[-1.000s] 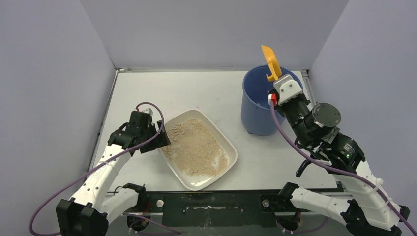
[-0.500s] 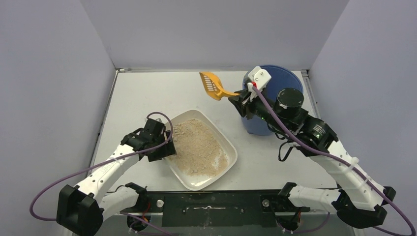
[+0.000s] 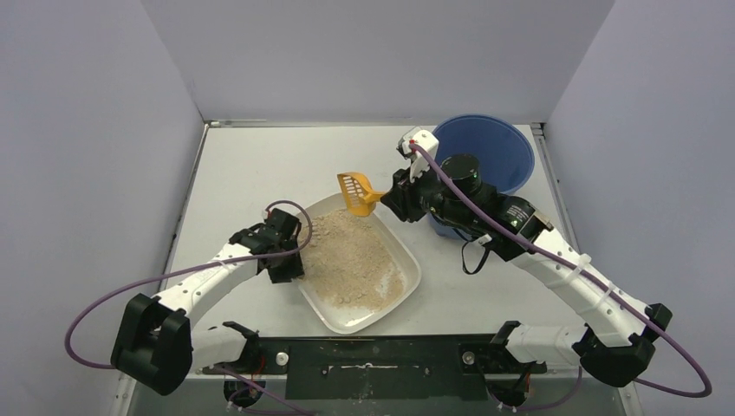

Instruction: Clean the litter box

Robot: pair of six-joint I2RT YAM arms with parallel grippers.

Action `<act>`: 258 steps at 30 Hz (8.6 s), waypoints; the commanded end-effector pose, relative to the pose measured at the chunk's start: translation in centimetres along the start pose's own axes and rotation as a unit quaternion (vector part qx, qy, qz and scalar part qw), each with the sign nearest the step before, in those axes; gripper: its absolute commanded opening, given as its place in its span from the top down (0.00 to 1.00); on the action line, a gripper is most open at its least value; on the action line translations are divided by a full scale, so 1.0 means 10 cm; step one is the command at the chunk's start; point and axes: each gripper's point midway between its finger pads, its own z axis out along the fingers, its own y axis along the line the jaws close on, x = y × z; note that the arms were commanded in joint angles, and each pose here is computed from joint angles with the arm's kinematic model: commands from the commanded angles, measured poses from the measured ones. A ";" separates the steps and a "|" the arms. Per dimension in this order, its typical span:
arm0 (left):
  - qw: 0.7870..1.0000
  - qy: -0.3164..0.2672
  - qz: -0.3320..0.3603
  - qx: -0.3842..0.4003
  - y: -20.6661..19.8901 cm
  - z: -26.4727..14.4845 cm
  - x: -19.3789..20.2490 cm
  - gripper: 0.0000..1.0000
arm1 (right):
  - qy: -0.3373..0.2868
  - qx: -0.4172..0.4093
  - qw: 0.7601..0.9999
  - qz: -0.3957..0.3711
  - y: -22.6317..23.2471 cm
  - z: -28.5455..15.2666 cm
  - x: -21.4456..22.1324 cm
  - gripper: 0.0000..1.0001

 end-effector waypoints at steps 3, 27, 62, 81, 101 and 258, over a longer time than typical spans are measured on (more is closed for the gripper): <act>0.999 -0.036 0.038 0.015 -0.20 0.04 -0.29 0.77 | 0.024 0.011 0.998 0.062 0.00 0.09 0.14 1.00; 0.987 -0.066 0.144 0.007 -0.32 -0.35 -0.70 1.00 | 0.134 0.089 0.936 0.313 -0.24 0.22 1.16 1.00; 0.986 0.015 0.164 0.037 -0.34 -0.39 0.04 1.00 | 0.148 0.105 0.886 0.427 -0.30 -0.12 1.56 1.00; 0.972 -0.027 0.226 0.065 -0.54 -0.74 -0.04 1.00 | 0.138 0.120 0.871 0.456 -0.37 0.04 1.90 1.00; 0.943 -0.105 0.299 0.102 -0.86 -1.19 -0.29 1.00 | 0.064 -0.009 0.839 0.540 -0.01 -0.08 2.45 1.00; 0.985 -0.111 0.029 0.126 -0.42 -0.24 -0.66 1.00 | -0.130 -0.208 0.814 0.527 0.15 -0.32 1.44 1.00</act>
